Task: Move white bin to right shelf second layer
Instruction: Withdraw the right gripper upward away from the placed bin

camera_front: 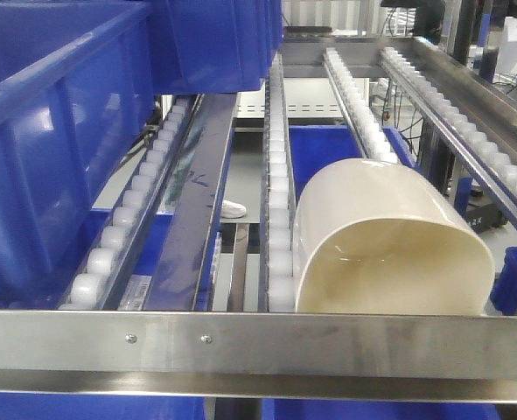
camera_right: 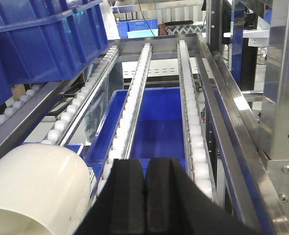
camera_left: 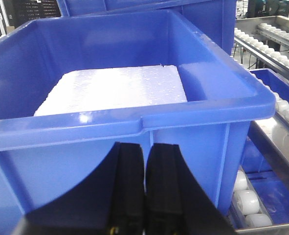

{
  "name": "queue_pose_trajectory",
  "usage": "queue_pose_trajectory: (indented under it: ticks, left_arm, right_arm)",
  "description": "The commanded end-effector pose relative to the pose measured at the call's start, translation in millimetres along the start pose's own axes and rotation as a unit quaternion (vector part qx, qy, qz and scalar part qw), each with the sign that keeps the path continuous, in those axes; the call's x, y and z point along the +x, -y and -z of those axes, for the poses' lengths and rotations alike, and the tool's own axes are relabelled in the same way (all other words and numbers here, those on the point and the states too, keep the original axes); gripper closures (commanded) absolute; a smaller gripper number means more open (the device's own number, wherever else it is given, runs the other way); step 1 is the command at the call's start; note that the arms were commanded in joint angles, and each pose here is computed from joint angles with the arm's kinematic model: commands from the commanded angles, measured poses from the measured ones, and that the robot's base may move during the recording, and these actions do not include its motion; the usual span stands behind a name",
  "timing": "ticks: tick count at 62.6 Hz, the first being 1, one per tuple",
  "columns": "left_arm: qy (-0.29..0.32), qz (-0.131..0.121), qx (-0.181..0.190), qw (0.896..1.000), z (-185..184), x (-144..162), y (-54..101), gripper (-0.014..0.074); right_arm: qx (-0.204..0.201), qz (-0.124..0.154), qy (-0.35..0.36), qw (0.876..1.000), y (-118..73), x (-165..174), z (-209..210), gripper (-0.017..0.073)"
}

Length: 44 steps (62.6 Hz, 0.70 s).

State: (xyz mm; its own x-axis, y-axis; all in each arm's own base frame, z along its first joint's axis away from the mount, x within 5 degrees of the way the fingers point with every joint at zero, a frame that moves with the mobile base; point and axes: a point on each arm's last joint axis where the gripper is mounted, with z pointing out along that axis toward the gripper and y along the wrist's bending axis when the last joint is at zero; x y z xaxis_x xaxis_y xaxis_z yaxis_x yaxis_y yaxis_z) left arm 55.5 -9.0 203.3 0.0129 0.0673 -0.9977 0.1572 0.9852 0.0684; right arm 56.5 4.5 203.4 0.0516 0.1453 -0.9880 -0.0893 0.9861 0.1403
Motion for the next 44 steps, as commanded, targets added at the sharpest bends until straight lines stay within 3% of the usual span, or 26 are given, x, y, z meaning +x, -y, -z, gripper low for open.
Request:
queue_pose_trajectory:
  ticks: [1,26,44]
  left_arm:
    - [0.031,-0.001,-0.003,1.0,-0.3,4.0,0.1,0.0509]
    - [0.031,-0.001,-0.003,1.0,-0.3,4.0,0.1,0.0509]
    - [0.031,-0.001,-0.003,1.0,-0.3,4.0,0.1,0.0509]
  right_arm:
    - [-0.013,0.003,0.052,0.999,-3.2,-12.8,2.4,0.0511]
    - [-0.013,-0.002,0.055,0.998,-3.0,-13.5,2.5,0.0511]
    - [-0.008,0.01,0.057,0.998,-2.3,-13.7,2.5,0.0511]
